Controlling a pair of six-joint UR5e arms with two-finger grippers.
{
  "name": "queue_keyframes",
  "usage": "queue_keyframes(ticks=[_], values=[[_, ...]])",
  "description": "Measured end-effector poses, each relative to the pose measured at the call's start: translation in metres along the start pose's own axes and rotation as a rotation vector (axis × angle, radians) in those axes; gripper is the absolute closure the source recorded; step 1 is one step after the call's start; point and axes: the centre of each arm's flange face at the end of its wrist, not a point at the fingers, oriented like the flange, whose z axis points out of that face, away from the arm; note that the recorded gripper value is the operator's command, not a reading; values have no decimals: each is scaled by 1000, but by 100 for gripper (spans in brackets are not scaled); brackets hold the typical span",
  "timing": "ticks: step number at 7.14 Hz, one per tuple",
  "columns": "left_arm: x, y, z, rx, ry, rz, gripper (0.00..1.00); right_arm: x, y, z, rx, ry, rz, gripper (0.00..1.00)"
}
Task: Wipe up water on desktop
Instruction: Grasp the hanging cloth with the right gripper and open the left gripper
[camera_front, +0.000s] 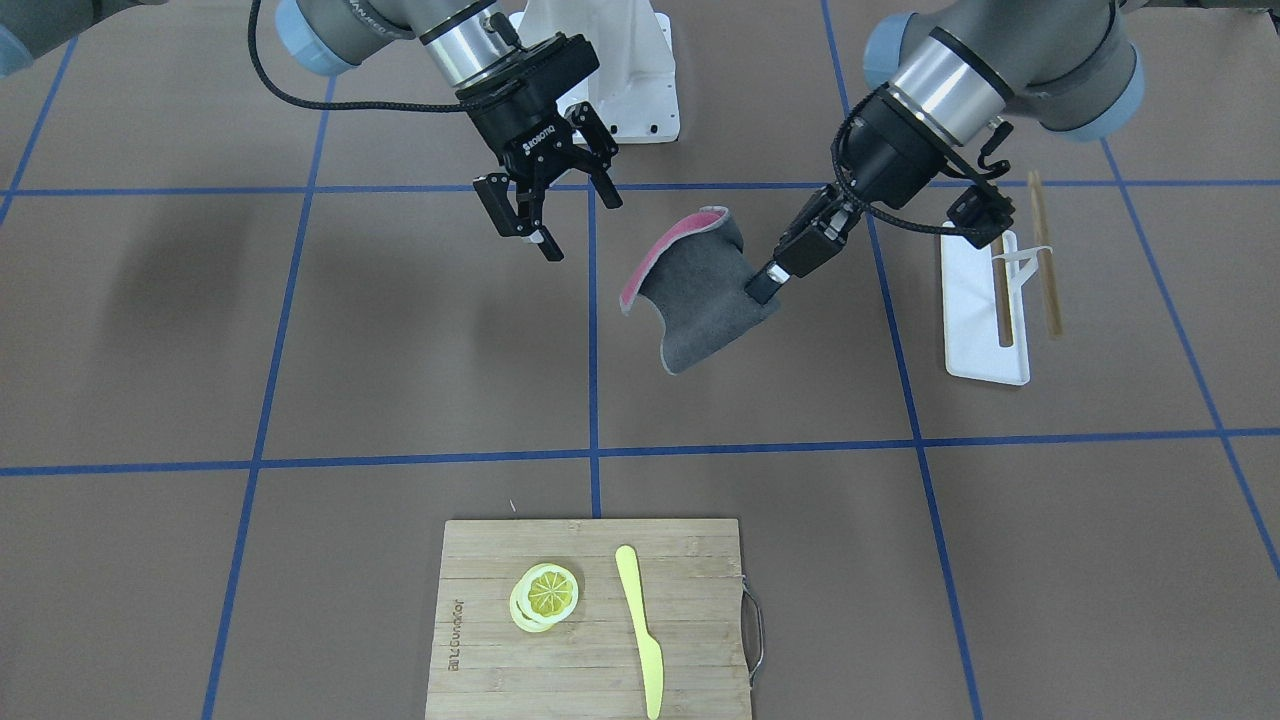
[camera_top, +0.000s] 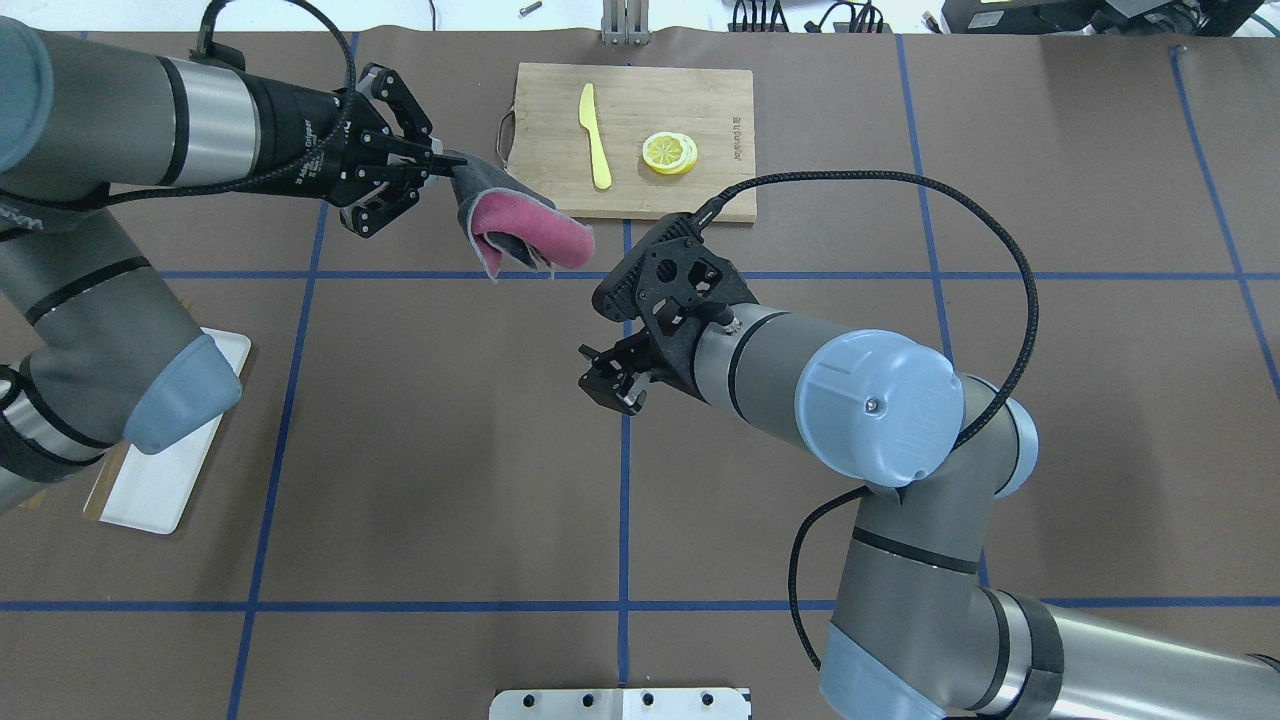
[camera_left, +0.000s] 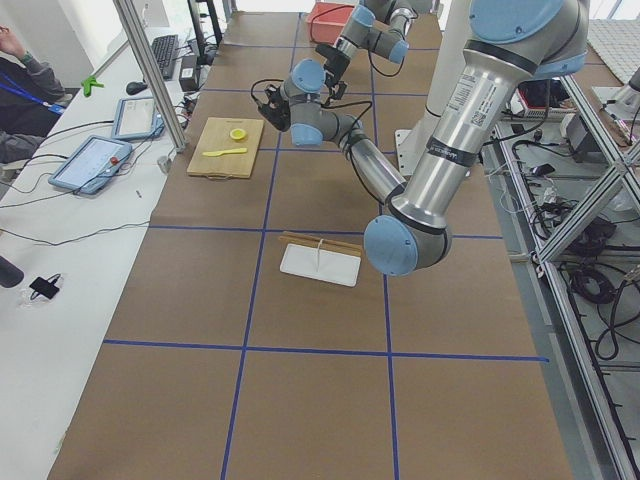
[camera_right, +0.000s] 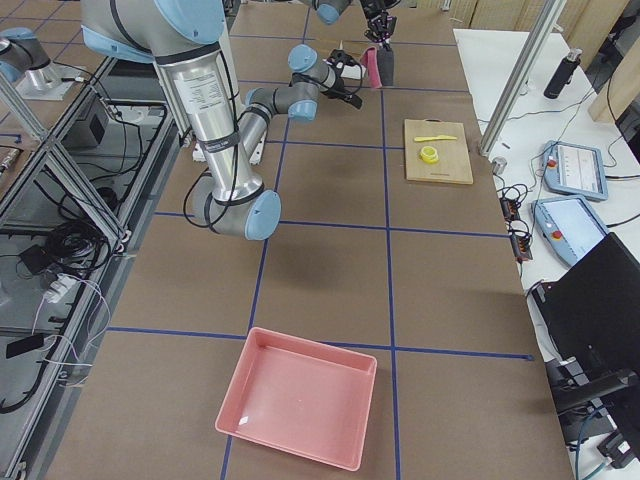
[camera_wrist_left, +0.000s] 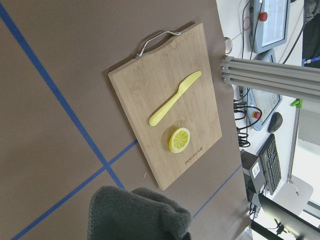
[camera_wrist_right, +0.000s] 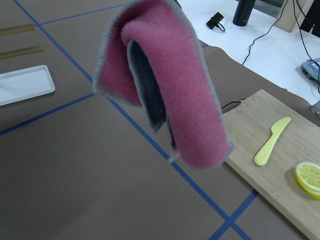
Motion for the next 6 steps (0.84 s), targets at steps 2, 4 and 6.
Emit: queue_keyframes(ticks=[2,4,6], values=[[-20,25,15,-34,-20,5,100,-2,-3,0,7,5,-1,24],[-28,40,17,-61,-25,14,100,1,-2,0,8,18,-4,43],[-29,49,13,-79,-23,21,100,5,1,1,3,26,-4,47]])
